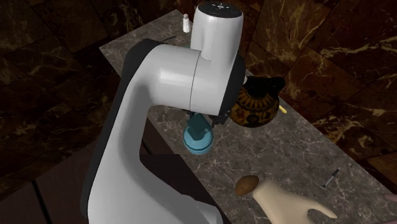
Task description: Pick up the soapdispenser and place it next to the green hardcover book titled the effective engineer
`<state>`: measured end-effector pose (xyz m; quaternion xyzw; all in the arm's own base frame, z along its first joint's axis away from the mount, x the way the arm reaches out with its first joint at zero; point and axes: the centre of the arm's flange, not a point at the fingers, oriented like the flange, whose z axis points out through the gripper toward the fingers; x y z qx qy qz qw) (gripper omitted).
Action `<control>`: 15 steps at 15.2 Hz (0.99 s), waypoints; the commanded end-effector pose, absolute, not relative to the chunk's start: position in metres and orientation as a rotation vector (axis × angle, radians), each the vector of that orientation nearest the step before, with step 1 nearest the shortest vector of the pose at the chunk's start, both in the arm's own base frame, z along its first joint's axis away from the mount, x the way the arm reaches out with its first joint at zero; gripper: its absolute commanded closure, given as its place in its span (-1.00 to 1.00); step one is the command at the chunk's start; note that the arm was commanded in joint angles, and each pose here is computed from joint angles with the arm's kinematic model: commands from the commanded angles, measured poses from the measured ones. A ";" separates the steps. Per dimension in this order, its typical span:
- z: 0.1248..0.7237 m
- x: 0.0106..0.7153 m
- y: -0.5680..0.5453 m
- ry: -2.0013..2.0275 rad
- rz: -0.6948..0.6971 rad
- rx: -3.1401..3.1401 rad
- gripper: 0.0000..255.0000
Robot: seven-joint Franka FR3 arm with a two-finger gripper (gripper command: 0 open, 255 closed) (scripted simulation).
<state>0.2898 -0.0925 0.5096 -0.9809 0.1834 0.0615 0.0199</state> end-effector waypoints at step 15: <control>0.596 0.291 -0.093 0.569 0.190 -3.043 1.00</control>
